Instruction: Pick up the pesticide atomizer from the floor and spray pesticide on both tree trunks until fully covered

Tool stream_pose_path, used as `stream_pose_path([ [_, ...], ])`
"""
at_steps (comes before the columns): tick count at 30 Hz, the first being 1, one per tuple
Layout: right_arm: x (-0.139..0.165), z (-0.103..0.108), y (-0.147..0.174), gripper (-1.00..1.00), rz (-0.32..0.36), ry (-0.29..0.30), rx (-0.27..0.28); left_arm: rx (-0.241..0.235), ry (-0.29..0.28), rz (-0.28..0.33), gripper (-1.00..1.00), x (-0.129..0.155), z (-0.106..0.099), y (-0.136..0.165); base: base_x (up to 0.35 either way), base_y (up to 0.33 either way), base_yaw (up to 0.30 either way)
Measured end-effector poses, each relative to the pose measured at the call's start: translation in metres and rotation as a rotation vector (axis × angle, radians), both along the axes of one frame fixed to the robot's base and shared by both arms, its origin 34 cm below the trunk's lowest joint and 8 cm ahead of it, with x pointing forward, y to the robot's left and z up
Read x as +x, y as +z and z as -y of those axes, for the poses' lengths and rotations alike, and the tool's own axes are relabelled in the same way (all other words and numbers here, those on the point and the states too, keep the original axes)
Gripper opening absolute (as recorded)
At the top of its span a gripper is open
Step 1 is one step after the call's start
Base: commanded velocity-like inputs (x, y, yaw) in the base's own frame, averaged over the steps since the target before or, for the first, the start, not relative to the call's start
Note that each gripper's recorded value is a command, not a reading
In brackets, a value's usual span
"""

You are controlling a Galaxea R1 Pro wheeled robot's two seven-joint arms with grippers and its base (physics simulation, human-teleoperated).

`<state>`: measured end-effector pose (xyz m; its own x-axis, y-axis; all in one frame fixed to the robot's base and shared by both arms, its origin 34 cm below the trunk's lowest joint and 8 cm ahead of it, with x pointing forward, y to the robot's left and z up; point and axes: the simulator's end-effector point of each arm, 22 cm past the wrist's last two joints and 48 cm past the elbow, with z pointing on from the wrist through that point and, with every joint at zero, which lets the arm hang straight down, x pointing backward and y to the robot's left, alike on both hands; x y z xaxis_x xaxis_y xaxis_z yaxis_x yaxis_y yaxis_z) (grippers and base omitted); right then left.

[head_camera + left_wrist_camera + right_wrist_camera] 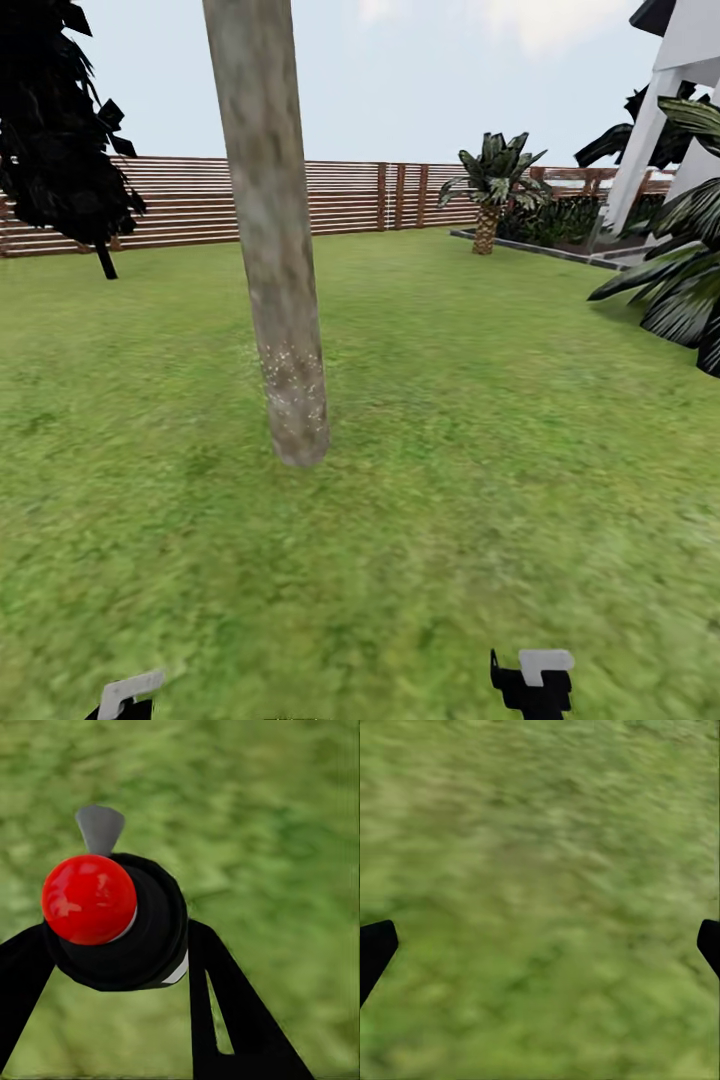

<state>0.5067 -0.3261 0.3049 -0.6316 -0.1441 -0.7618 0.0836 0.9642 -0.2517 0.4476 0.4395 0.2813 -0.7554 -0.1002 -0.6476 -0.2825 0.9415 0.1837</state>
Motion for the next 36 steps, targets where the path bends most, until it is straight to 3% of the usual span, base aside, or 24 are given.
stream_pose_path([
  [10,0.000,0.000,0.000,1.00,0.000,-0.001,0.001,-0.003,-0.004,-0.001,-1.00,0.000,0.002,-0.001,0.000,0.000,0.281],
  [13,0.000,0.000,0.000,1.00,0.000,-0.002,0.001,-0.024,-0.020,0.001,-1.00,0.002,0.017,-0.004,0.000,0.000,0.281],
  [36,0.000,-0.001,0.000,1.00,0.000,0.000,0.002,-0.017,-0.014,-0.002,-1.00,0.001,0.014,-0.003,0.000,0.000,0.281],
])
